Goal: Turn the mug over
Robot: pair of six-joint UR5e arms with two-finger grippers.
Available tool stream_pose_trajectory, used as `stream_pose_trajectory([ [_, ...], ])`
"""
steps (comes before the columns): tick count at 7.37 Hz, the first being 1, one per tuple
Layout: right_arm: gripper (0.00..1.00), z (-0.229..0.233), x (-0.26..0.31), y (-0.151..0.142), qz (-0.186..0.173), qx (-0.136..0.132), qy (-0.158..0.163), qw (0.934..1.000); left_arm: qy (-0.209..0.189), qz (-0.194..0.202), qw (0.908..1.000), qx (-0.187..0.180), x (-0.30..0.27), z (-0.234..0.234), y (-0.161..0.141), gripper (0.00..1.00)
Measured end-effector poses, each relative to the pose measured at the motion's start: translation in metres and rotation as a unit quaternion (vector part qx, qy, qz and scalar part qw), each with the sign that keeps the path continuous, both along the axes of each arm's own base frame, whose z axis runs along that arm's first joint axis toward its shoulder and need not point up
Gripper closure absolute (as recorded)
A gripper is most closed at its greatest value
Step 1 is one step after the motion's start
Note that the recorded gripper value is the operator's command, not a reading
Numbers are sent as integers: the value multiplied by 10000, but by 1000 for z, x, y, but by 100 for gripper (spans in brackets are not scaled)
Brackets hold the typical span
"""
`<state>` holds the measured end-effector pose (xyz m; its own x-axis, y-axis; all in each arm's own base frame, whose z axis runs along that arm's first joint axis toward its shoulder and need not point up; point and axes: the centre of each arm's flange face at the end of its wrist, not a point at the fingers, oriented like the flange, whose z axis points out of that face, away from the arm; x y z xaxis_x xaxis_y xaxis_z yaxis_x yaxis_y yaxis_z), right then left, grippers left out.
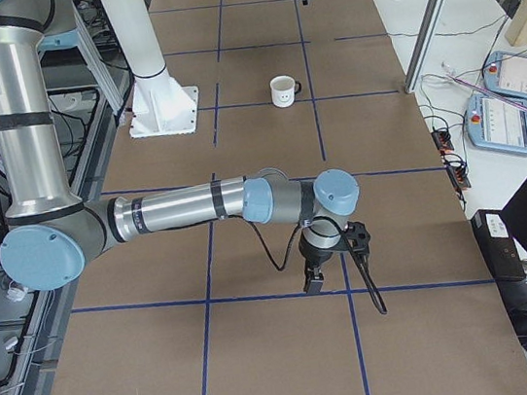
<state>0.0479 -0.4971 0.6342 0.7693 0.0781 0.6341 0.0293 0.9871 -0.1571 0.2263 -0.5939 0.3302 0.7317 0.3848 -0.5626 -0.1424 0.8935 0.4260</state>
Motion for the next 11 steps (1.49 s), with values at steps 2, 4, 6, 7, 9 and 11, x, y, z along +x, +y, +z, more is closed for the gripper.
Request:
stream_pose_trajectory([
  [2, 0, 0, 0, 0, 0, 2, 0, 10000, 23, 117, 9996, -261, -84, 73, 2, 0],
  [4, 0, 0, 0, 0, 0, 0, 0, 10000, 165, 121, 9979, -610, -158, 155, 30, 0],
  [6, 0, 0, 0, 0, 0, 1, 0, 10000, 265, -121, 9931, -1137, -209, 222, 57, 0],
  [7, 0, 0, 0, 0, 0, 2, 0, 10000, 275, -241, 9898, -1375, -224, 248, 66, 0],
  [9, 0, 0, 0, 0, 0, 4, 0, 10000, 270, -485, 9825, -1777, -250, 290, 73, 0],
  [11, 0, 0, 0, 0, 0, 4, 0, 10000, 273, -619, 9786, -1943, -263, 307, 80, 0],
])
